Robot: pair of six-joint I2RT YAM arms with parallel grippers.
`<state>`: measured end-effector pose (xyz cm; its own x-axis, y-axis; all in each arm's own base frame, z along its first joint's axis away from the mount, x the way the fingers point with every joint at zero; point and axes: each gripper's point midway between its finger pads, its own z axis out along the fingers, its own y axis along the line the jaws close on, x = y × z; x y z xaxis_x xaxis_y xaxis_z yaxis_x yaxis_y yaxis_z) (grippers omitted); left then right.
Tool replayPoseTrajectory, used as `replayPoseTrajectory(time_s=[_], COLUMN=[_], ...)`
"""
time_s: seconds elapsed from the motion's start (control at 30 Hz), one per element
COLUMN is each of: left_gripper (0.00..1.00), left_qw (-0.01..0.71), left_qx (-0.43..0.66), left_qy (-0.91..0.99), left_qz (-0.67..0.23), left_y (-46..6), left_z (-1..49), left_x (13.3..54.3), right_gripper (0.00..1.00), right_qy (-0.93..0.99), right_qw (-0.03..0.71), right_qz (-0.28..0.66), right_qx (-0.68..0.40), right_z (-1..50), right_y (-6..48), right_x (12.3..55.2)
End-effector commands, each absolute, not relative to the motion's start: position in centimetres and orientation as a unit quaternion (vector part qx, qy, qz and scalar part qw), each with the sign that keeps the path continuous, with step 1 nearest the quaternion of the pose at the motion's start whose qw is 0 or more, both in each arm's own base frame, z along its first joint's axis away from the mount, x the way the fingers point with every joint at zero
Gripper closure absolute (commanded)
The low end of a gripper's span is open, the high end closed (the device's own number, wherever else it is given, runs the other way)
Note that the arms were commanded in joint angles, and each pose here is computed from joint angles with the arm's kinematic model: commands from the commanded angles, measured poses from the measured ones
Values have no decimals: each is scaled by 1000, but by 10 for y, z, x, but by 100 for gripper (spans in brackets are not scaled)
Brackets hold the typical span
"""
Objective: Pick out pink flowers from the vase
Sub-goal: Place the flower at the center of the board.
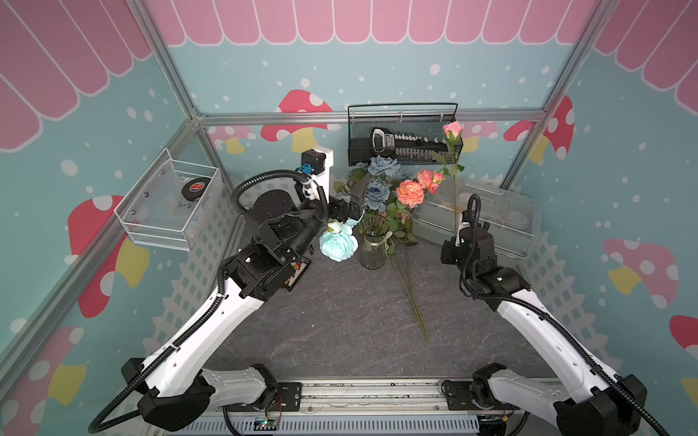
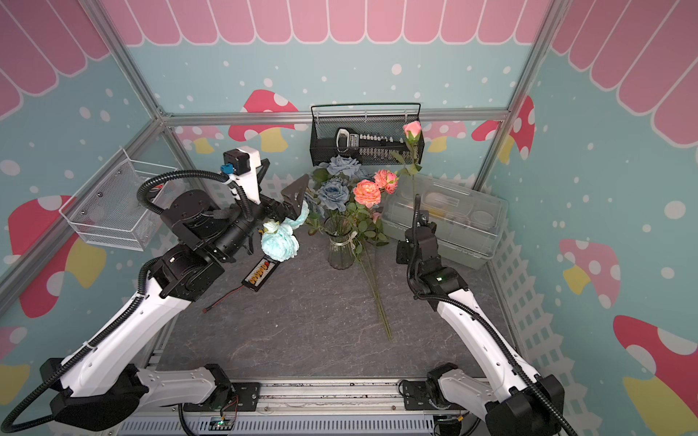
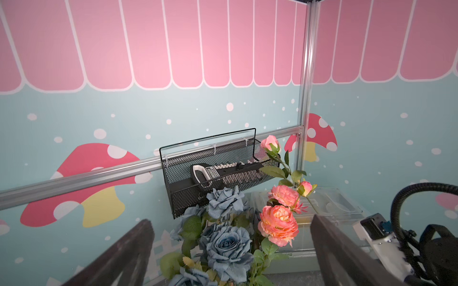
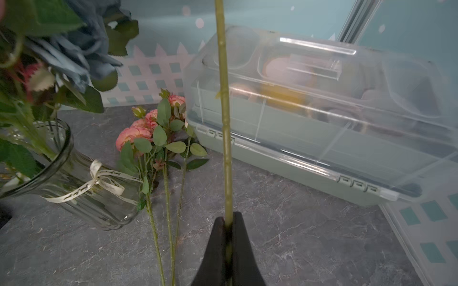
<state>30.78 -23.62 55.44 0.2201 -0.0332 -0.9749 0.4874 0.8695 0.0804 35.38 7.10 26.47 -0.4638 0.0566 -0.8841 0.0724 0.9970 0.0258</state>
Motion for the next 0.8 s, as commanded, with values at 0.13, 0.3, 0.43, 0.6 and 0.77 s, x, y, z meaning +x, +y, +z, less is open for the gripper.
replayPoseTrajectory(time_s=[0.13,0.3,0.43,0.6,0.77], left_gripper=[1,1,1,1,1], left_qw=[804,810,791,739,692], left_qx=[238,270,301,343,350], left_qy=[518,495,501,548,607], left_qz=[-166,-163,-181,-188,-175], left_y=[-256,-276,-300,-347,-390], left_z=[604,624,623,573,506], left_x=[273,265,264,285,311], right_gripper=[100,100,100,100,100], right_qy=[898,913,922,939,949], right_qw=[433,384,347,295,273], right_qz=[71,126,145,145,133], right_qx=[-13,-59,-92,-97,-88], right_z=[193,153,125,89,68], right_y=[111,141,160,165,162], right_x=[360,357,353,350,348])
